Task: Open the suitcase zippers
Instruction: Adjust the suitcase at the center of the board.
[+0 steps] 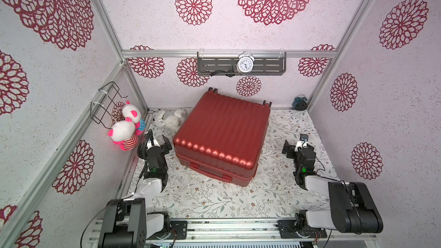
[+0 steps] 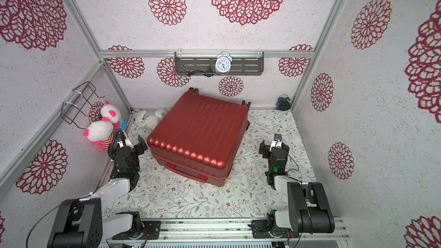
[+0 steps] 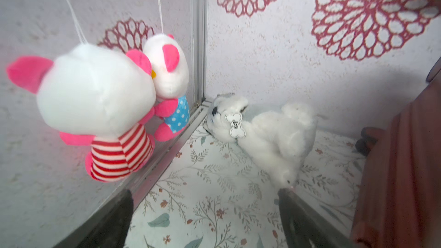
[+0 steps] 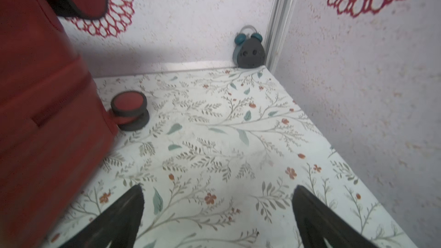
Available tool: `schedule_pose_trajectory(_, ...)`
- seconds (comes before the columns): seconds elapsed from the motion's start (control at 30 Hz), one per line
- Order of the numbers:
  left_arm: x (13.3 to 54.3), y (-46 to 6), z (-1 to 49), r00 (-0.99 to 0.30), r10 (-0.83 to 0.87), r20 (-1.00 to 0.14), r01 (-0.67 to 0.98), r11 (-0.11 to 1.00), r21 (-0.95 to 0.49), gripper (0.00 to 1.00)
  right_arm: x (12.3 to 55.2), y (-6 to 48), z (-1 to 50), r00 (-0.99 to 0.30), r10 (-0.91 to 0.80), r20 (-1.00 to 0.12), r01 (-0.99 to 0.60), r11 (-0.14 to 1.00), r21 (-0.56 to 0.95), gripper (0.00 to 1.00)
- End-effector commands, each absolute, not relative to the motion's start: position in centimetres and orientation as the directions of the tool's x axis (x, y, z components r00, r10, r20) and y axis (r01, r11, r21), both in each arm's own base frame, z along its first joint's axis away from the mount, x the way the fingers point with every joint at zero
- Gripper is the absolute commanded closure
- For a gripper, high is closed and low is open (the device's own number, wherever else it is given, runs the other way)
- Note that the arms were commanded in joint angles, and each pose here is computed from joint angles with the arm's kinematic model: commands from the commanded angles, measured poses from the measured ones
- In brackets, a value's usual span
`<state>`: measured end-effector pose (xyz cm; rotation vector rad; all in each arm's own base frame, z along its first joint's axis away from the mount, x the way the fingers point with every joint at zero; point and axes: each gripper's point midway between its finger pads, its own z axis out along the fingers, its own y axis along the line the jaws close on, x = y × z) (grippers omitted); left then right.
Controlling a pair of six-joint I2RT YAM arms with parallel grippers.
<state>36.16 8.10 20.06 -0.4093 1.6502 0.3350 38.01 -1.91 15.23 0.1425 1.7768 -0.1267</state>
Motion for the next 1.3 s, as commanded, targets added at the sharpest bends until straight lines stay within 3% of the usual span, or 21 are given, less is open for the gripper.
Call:
schedule_pose_trajectory(0.0, 35.2, 8.0, 22.1, -0.142, -0.113, -0.983, -0.484, 0.875, -0.03, 0.02, 37.4, -0.8, 17.3, -0.189, 0.082, -0.979, 0.141, 0.989, 0.055, 0.01)
schedule_pose_trajectory(0.1, 35.0, 6.3, 24.0, -0.133, -0.182, -0.974, -0.43, 0.896, -0.109, 0.02, 36.8, 0.2, 19.8, -0.162, 0.161, -0.973, 0.098, 0.984, 0.147, 0.01)
schedule_pose_trajectory(0.33, 32.5, 1.5, 25.8, -0.166, -0.435, -0.885, -0.267, 0.884, -0.384, 0.02, 34.6, 2.5, 23.1, -0.244, 0.293, -0.924, 0.009, 0.954, 0.3, 0.01)
schedule_pose_trajectory(0.5, 30.5, -1.0, 26.1, -0.244, -0.443, -0.863, -0.159, 0.896, -0.415, 0.02, 32.8, 3.0, 21.7, -0.304, 0.397, -0.866, 0.017, 0.911, 0.412, 0.01)
schedule_pose_trajectory(0.63, 29.3, -2.4, 26.3, -0.21, -0.424, -0.881, -0.052, 0.905, -0.423, 0.02, 31.9, 4.9, 21.8, -0.337, 0.394, -0.855, -0.088, 0.891, 0.445, 0.01)
schedule_pose_trajectory(0.8, 27.5, -0.5, 25.5, -0.074, -0.597, -0.799, -0.119, 0.801, -0.587, 0.02, 31.4, 7.3, 20.8, -0.384, 0.383, -0.84, -0.21, 0.85, 0.483, 0.01)
schedule_pose_trajectory(0.87, 27.2, -0.8, 25.6, -0.038, -0.634, -0.772, -0.075, 0.773, -0.63, 0.02, 31.2, 8.4, 20.4, -0.405, 0.367, -0.837, -0.261, 0.831, 0.491, 0.04)
schedule_pose_trajectory(1.27, 27.3, -4.8, 24.2, -0.127, -0.649, -0.75, 0.024, 0.754, -0.656, 0.02, 27.9, 15.8, 16.8, -0.464, 0.191, -0.865, -0.442, 0.797, 0.413, 0.13)
